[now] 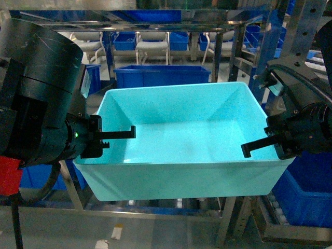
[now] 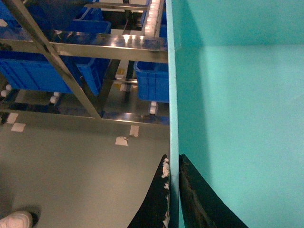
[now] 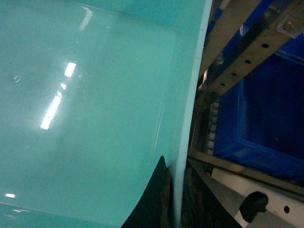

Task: Organize blue bins on left shelf correctly

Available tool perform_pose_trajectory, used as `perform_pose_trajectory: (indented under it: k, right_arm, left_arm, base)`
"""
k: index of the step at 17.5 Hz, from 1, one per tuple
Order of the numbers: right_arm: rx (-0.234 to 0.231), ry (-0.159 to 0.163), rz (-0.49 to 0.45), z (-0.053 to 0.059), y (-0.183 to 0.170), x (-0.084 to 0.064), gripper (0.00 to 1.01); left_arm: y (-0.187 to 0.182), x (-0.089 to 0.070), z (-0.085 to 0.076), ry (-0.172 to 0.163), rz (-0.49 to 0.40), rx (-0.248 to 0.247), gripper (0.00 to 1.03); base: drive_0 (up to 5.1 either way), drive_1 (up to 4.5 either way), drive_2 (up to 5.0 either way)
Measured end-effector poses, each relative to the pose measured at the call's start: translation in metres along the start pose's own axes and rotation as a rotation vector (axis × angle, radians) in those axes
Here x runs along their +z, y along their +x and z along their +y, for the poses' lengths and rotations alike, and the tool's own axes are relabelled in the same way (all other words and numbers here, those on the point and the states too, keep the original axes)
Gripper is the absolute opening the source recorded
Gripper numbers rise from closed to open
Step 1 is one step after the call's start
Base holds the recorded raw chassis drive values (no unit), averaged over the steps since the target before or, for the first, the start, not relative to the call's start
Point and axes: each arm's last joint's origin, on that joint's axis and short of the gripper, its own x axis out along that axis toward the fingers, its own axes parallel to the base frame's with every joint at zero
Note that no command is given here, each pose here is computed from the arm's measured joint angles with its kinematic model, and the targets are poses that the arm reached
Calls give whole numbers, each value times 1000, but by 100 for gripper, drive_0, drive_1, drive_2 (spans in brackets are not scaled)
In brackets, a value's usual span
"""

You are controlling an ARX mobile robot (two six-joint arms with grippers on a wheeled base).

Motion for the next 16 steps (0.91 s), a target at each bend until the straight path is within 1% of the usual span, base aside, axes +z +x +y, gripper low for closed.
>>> perform_pose_trajectory:
  k: [3, 6, 10, 16]
  right_arm:
    - [0, 0, 0, 0, 0, 0, 3]
    - [0, -1, -3, 0, 0, 0, 3]
    - [4, -5, -5, 2, 0, 1, 3]
    - [1, -5, -4, 2, 0, 1, 3]
  left_arm:
    - [0, 0, 0, 0, 0, 0, 2]
    - [0, 0, 0, -1, -2, 0, 2]
    - [0, 0, 1, -2, -2, 6, 2]
    - [0, 0, 1, -1, -2, 4, 2]
  base:
    - [-391, 468, -47]
    - [-293, 495, -197]
    - [-20, 393, -433]
    - [-5, 415, -424]
